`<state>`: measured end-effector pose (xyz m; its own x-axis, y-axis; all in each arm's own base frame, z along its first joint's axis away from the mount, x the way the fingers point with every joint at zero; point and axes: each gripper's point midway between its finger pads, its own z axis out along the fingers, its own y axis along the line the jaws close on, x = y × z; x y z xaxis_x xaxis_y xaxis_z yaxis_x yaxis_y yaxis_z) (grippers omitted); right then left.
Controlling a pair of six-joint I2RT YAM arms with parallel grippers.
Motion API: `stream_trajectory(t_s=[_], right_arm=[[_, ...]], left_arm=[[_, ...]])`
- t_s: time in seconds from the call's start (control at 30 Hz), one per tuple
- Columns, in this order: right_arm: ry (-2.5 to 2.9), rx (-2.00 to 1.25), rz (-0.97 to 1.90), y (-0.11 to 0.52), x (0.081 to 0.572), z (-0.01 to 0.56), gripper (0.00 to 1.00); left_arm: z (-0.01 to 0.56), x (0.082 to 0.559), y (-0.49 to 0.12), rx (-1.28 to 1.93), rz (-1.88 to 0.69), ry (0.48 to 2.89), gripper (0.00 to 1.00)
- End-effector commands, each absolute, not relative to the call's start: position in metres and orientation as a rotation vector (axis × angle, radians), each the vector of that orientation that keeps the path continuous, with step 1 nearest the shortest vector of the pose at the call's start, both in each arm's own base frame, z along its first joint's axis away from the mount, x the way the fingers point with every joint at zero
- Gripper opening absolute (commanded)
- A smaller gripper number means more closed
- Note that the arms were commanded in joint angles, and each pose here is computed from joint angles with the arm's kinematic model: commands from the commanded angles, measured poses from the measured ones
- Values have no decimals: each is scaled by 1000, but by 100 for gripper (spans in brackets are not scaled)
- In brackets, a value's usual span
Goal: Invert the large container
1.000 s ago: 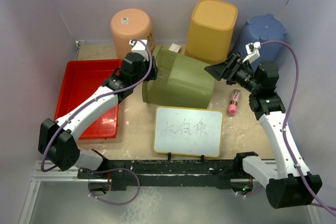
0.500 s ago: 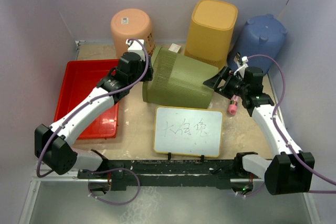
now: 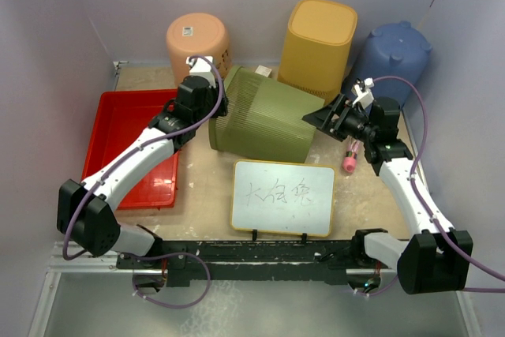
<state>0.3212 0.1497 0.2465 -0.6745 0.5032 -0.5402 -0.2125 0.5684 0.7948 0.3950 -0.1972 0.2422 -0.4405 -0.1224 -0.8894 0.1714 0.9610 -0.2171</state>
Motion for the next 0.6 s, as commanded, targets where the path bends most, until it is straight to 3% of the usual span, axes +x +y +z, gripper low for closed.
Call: stream_trajectory(t_s=[0.0,0.57], right_arm=[[1788,45,1309,166,309,317,84],[1605,-90,1380,185,304,393,84]], left_arm=[[197,387,-199,65,-327,2127,44],[185,385,-222,82,-460,2155,42]])
